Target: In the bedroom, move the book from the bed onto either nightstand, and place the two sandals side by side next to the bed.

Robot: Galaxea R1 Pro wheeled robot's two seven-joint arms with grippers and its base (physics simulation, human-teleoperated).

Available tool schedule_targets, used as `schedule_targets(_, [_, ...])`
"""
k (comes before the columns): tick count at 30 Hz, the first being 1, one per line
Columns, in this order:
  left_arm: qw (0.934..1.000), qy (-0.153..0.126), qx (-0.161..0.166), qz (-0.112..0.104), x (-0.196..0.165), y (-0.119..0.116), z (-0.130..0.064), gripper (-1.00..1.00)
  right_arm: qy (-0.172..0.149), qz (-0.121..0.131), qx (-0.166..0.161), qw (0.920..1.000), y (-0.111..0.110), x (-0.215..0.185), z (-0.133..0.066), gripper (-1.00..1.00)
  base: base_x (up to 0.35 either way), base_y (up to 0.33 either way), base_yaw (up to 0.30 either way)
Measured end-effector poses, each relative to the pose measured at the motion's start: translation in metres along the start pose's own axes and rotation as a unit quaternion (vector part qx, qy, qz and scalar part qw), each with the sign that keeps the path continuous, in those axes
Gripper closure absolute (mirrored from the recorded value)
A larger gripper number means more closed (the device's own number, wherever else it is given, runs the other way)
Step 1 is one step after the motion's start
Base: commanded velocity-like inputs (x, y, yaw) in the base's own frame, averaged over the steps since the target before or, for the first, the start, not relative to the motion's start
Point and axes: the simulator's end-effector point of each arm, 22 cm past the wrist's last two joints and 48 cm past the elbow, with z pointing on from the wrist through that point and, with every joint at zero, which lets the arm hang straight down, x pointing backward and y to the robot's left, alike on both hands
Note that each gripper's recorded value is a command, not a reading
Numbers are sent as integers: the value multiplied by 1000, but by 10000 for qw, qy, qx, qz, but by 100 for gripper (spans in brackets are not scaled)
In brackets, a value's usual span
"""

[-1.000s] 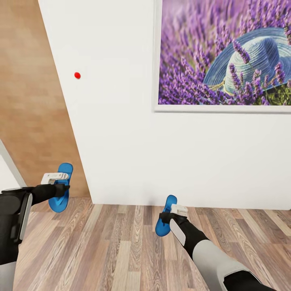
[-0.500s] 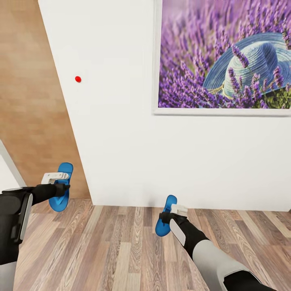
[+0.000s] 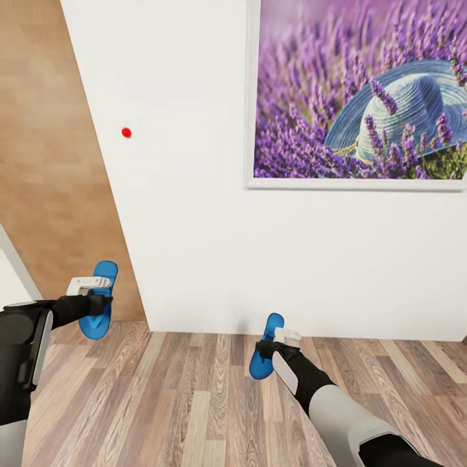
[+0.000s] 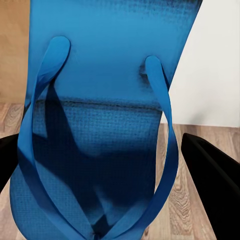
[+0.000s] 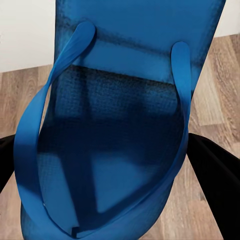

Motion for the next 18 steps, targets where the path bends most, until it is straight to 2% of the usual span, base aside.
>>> schedule_targets(18, [10000,4,24,-15,-22,-3,-14,100,15,-1,6,10000,3,-16,-20,100,0,0,0])
